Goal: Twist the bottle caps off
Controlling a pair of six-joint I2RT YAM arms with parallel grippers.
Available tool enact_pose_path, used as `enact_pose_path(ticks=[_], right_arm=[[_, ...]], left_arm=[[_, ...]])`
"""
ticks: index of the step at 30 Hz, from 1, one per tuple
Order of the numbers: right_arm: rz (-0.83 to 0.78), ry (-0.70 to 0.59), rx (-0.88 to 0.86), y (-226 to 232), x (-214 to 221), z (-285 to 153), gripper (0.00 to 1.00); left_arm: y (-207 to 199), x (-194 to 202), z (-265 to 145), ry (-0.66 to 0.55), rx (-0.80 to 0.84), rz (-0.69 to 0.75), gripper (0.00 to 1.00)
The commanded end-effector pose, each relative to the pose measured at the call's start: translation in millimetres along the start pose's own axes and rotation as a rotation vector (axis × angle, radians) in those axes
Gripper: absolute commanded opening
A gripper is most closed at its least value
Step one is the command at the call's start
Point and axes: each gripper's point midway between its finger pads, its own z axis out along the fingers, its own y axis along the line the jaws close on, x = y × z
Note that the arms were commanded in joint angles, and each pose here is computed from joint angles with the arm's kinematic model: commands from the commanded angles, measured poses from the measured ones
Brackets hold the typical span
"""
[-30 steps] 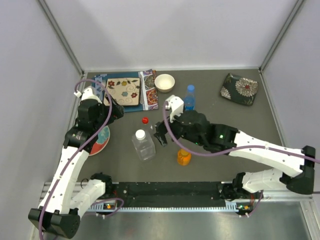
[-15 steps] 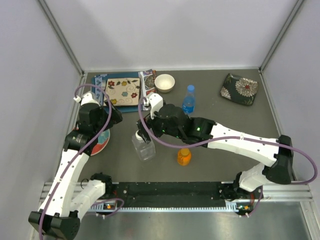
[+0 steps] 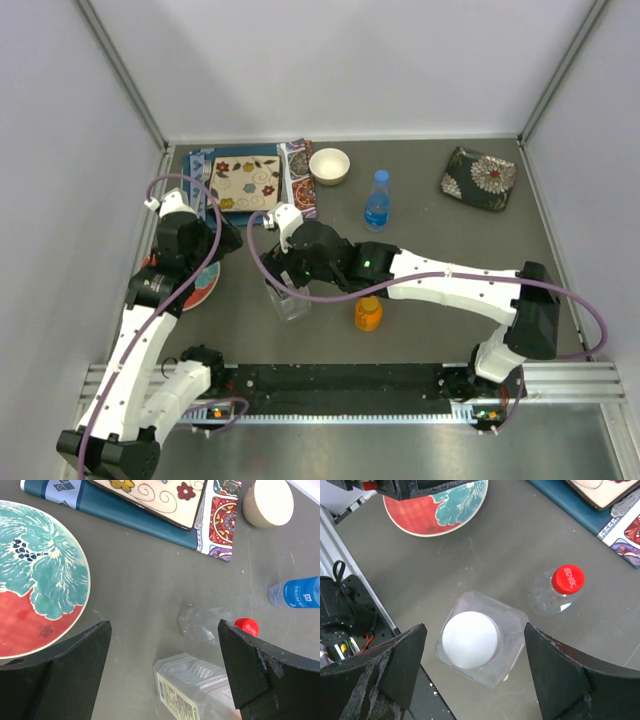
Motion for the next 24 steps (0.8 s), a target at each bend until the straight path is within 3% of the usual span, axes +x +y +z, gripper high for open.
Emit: enact_pose_path(ticks=[1,19,24], right_arm=[[0.025,-0.053,-0.036,15.0,-20.4,-0.6,0.78],[0.046,-0.026,0.038,-2.6,0.7,-5.2,0.35],[0.073,-0.096,0.046,-7.8,-25.4,-42.3,0.23]], left_arm=[[5.0,0.3,-0.9,-0.015,-0.013,-0.004,0.93],[6.3,2.0,0.5,-0.012,-0.019,-0.009,0.92],[2.4,-4.1,-2.6,-0.026,-0.006,-0.005,0.92]])
